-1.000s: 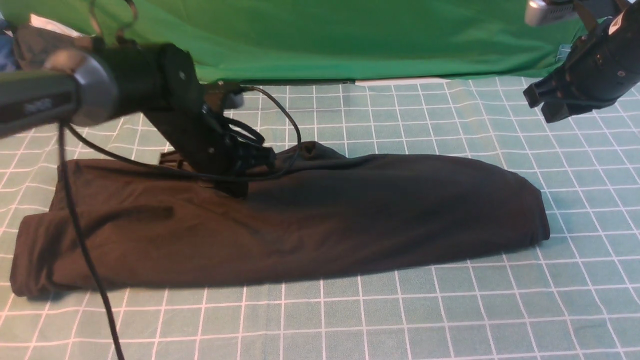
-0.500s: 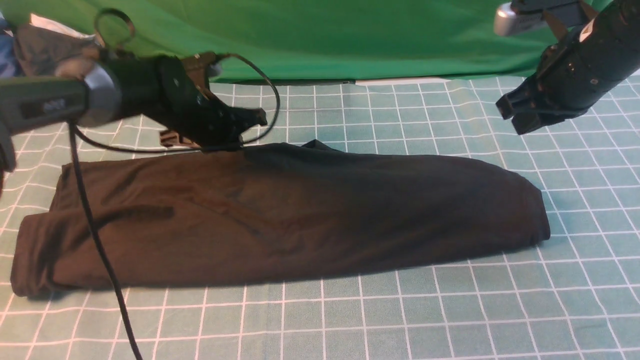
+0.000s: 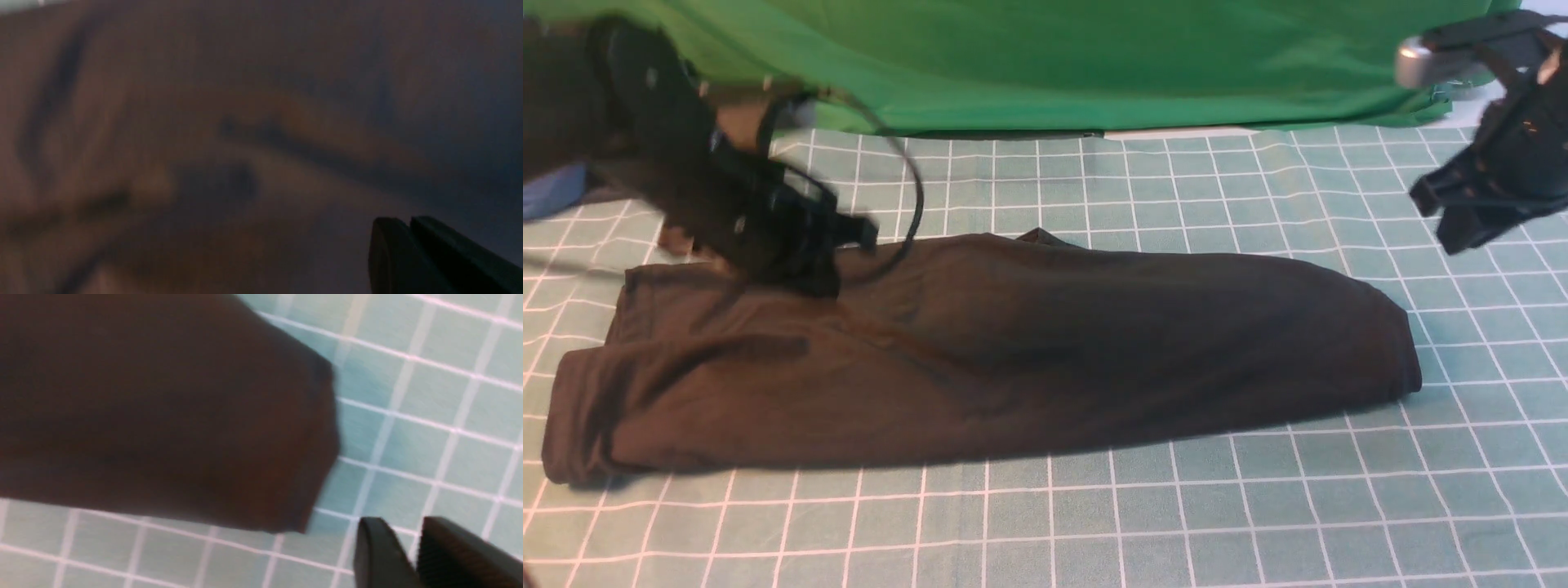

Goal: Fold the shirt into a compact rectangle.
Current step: 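Pull the folded dark garment lengthwise by its ends to straighten it flat on the table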

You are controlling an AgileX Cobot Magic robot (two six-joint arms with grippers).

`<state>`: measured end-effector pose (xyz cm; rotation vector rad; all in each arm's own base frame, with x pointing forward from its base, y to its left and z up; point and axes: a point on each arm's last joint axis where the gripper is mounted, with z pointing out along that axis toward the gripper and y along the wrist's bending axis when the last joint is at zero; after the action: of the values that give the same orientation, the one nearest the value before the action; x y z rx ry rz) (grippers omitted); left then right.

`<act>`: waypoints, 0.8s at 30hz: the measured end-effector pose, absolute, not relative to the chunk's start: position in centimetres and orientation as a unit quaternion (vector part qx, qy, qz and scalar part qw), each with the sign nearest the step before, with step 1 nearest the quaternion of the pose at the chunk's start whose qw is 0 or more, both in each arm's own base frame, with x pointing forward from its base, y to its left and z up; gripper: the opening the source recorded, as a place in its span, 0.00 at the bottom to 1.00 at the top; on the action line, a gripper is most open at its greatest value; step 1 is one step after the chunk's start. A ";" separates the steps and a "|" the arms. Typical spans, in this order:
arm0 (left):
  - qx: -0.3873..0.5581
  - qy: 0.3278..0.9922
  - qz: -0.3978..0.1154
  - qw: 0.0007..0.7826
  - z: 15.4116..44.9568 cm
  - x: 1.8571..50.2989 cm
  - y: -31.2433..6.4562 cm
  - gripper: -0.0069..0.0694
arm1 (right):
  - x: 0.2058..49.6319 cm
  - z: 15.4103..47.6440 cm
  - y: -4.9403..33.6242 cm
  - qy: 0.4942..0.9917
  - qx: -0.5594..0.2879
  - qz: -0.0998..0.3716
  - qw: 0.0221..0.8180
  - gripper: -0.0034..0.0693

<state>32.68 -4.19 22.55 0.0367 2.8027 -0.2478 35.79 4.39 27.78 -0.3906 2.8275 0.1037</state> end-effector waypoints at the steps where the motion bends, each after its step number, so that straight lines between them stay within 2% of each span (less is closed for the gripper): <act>1: 0.007 0.984 -0.086 0.157 22.0 32.2 -4.1 0.10 | 35.8 27.5 3.9 0.982 -0.124 0.035 0.141 0.37; 4: -0.010 0.989 -0.080 0.120 18.7 30.0 -3.8 0.10 | 35.6 25.7 3.2 0.985 -0.101 0.034 0.137 0.53; 7: -0.026 0.991 -0.077 0.110 17.3 29.4 -3.7 0.10 | 35.9 24.3 3.6 0.986 -0.101 0.036 0.131 0.62; 10: -0.032 0.991 -0.075 0.109 16.7 29.2 -3.7 0.10 | 36.5 22.5 4.3 0.987 -0.102 0.041 0.120 0.70; 11: -0.036 0.991 -0.075 0.109 16.6 29.2 -3.7 0.10 | 36.9 21.0 4.6 0.989 -0.099 0.044 0.104 0.77; 13: -0.038 0.990 -0.074 0.111 16.6 29.3 -3.6 0.10 | 37.1 20.3 4.7 0.990 -0.092 0.047 0.097 0.80; 14: -0.039 0.990 -0.072 0.113 16.6 29.3 -3.6 0.10 | 37.3 19.5 4.9 0.991 -0.085 0.053 0.088 0.86; 19: -0.052 0.990 -0.064 0.113 16.5 29.3 -3.4 0.10 | 38.1 18.8 5.2 0.989 -0.073 0.066 0.111 0.90; 24: -0.054 0.990 -0.063 0.111 16.5 29.3 -3.4 0.10 | 38.7 16.5 6.1 0.988 -0.052 0.109 0.096 0.91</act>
<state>29.29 -3.40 16.53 -0.1576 2.9082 -0.1849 38.67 6.10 16.45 -0.1526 2.9272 0.3227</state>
